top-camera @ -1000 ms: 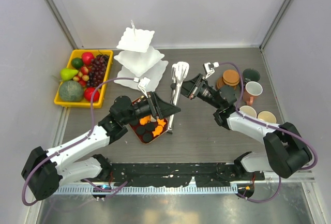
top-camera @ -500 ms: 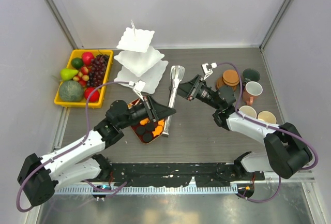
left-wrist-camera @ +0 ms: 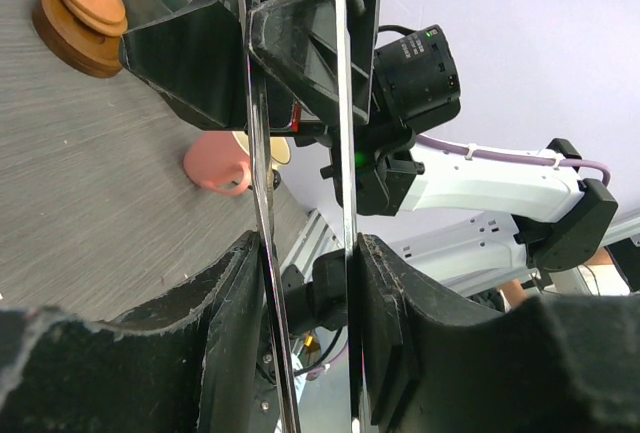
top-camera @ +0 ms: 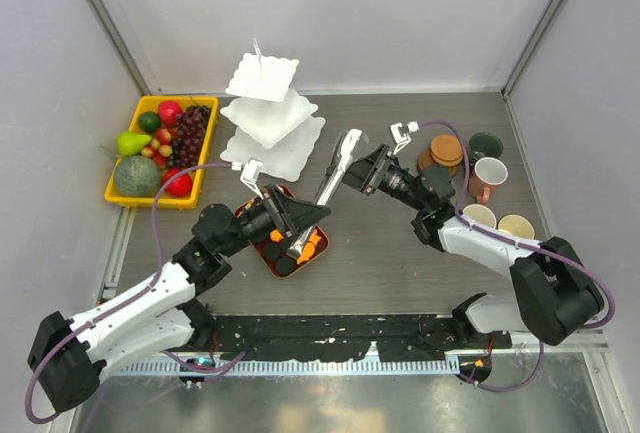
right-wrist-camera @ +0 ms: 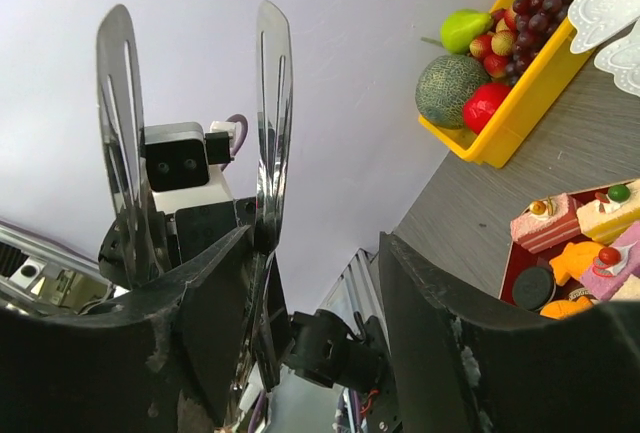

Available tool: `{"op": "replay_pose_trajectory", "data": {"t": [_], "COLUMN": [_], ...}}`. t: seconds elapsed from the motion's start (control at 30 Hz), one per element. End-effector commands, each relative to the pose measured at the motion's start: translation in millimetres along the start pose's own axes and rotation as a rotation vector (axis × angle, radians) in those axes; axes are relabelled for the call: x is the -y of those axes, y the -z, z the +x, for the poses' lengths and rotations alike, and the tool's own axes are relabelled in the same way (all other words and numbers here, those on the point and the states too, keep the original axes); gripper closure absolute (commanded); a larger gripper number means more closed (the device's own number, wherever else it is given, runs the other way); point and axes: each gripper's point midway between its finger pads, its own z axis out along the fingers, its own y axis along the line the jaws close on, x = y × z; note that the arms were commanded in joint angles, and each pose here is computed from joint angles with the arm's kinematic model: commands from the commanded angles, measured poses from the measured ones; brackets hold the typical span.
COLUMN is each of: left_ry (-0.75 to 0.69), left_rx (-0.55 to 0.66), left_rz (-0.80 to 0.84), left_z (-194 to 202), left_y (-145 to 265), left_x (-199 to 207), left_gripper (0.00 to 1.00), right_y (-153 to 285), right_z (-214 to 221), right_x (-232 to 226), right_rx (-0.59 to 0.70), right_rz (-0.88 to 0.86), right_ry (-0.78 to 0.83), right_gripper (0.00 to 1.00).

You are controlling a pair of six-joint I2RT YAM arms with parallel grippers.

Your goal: Serve the afternoon tea

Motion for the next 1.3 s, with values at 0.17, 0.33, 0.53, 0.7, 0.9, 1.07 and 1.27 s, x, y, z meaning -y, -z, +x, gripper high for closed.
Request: {"op": "replay_pose_trajectory", "data": {"t": [0.17,0.33,0.53,0.7,0.9,1.07,1.27], "left_ry": [-0.018,0.007,-0.028,-0.174,-0.424,-0.541,-0.583], "left_rx": [0.139,0.2,0.215,0.13,0.002,-0.097,-0.164], "left_rz": [0.083,0.066,-0.013,-0.207,-0.497,-0.711,-0.803], "left_z": [-29,-41,-51,-50,-59,-62,-58], "left_y": [6,14,23,36,71,109,133], "left_x": [20,15,-2,-29,-56,-79,-88], "left_gripper": [0.54,0.54,0.54,0.53,0.53,0.52,0.48], "right_y": [-3,-1,3,13,49,116,177], "right_z": [-10,-9,-4,5,0,-30,-80], "right_x": [-14,-11,-6,9,49,64,15], "right_rx": [0.025,0.029,0.027,0.002,-0.053,-0.039,0.104], "right_rz": [-0.036,-0.028,-0.013,0.064,0.415,0.805,0.994], "right_ry": [0.036,0.033,0.029,0.052,0.307,0.503,0.731], "right_gripper": [0.35,0.32,0.27,0.25,0.22,0.11,0.04]}}
